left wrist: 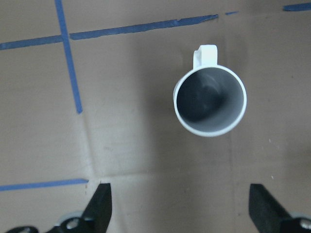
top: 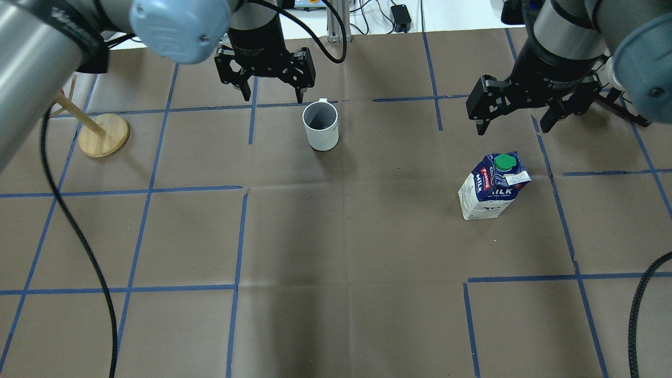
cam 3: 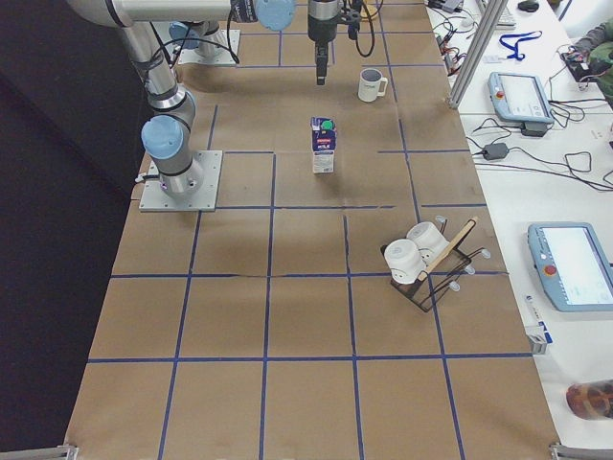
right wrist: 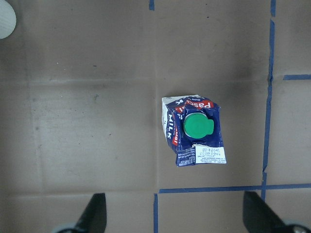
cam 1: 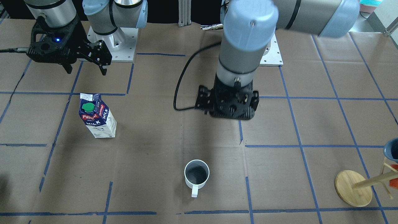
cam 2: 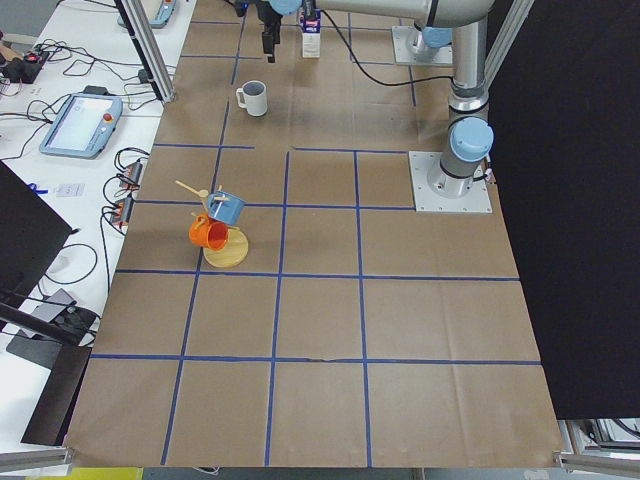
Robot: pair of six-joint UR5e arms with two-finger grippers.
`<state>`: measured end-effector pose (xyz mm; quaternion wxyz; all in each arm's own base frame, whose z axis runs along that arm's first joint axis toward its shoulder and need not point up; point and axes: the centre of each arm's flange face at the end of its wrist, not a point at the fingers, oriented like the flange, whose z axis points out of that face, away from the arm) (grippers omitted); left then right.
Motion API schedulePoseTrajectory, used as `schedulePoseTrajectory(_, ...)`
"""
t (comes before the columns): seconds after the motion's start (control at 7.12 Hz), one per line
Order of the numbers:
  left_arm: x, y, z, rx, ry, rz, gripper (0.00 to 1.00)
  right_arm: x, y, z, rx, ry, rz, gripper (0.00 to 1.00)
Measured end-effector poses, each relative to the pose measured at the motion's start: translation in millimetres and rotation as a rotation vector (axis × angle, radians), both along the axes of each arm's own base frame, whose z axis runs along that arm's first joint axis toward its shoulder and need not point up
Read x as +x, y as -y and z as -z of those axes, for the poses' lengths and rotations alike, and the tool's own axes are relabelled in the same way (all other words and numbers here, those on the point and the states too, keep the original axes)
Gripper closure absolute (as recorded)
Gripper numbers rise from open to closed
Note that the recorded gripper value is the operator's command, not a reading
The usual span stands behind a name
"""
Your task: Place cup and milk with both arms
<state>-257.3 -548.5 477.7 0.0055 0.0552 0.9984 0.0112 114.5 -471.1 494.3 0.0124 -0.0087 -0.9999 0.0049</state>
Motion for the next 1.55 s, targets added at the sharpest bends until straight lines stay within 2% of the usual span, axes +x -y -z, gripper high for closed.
schedulePoseTrajectory(0.14, 13.7, -50.1, -29.9, -0.003, -0.004, 0.002, 0.00, -18.3, 3.3, -1.0, 0.000, -0.002, 0.007, 0.00)
schedulePoseTrajectory(0.28, 26.1, -87.0, -43.0, -0.011, -0.009, -0.002, 0.00, -35.3, 5.9, -1.1, 0.001, 0.002, 0.020, 0.00)
schedulePoseTrajectory(0.42, 35.7, -106.8, -43.8, -0.008, -0.006, -0.009, 0.00, -46.0, 7.8, 2.2, 0.007, 0.008, 0.033, 0.00)
schedulePoseTrajectory(0.56, 43.0, -115.0, -39.0, 0.000, -0.004, -0.019, 0.00, -49.8, 8.6, 9.4, 0.020, 0.013, 0.041, 0.00)
schedulePoseTrajectory(0.84, 64.1, -112.4, -31.0, 0.016, -0.005, -0.065, 0.00, -49.3, 13.4, 36.2, 0.025, 0.018, 0.046, 0.00)
schedulePoseTrajectory(1.55, 80.8, -121.2, -17.1, 0.034, -0.002, -0.105, 0.00, -43.3, 6.9, 125.7, 0.009, 0.017, -0.021, 0.00)
